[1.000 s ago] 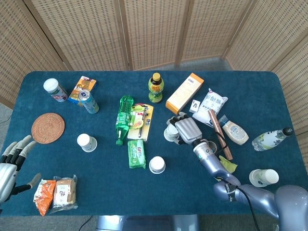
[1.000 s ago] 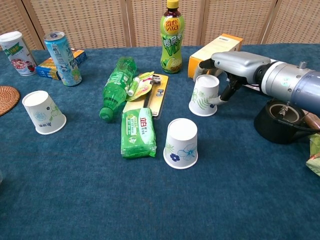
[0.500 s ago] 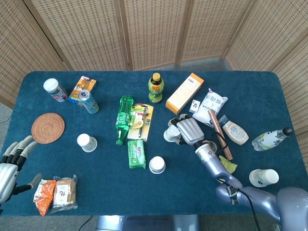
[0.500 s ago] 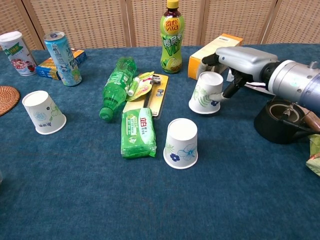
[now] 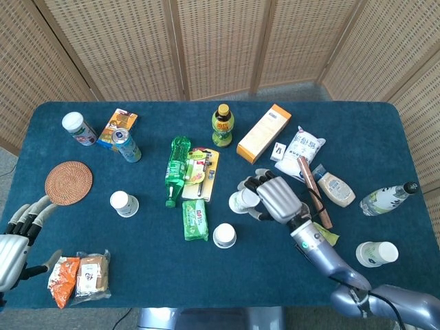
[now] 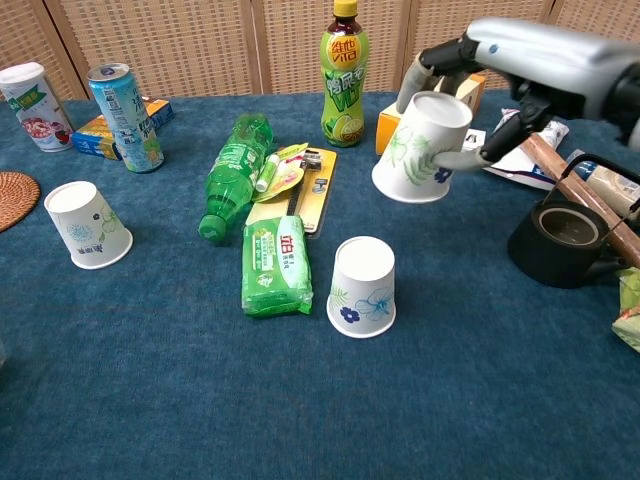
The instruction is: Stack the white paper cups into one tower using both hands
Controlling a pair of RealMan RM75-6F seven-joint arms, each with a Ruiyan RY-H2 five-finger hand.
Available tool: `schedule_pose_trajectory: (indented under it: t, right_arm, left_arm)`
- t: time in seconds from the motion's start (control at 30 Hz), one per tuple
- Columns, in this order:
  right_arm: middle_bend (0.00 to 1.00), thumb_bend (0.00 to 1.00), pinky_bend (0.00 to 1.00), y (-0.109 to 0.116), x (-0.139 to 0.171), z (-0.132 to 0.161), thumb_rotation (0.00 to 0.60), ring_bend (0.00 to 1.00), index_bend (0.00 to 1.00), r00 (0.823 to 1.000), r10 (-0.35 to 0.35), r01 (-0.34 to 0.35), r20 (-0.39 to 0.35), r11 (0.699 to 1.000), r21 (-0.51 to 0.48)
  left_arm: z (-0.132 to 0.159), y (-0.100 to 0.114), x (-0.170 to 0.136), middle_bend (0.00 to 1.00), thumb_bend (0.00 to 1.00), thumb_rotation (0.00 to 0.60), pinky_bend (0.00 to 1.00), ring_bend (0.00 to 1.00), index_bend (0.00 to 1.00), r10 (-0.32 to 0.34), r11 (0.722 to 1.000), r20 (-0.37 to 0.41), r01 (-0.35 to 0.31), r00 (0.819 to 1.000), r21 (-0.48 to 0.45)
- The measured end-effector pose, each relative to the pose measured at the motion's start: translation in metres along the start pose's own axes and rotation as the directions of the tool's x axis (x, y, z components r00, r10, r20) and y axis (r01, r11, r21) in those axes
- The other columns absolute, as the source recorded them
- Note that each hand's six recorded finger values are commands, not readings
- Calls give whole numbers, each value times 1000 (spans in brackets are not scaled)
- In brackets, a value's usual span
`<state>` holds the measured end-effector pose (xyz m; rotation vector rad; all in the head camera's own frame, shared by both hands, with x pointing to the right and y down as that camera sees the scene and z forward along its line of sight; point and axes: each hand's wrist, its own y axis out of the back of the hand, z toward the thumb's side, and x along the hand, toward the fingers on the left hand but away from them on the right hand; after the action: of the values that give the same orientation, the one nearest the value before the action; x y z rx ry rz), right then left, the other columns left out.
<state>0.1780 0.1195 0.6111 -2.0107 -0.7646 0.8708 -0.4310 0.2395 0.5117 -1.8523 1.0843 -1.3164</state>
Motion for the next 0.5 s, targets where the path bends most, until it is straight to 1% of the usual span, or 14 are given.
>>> schedule_pose_trajectory:
  t: [0.1,0.27,0.5]
  right_arm:
    - [419,346,248,2,8,10,600,396,359,999,4,-4,-32,1000,25]
    - [419,345,248,-1,15,27,600,397,358,997,18,-16,-73,1000,26]
    - [419,349,248,-9,25,46,600,396,358,991,60,-53,-119,997,59]
  left_arm:
    - [1,-1,0,0,355,600,0,0,0,-5,1000,2,5,1000,1]
    - [1,0,0,0,355,600,0,0,0,-1,1000,1,1,1000,-1]
    - [-1,-1,0,0,354,600,0,0,0,-5,1000,-2,5,1000,-2]
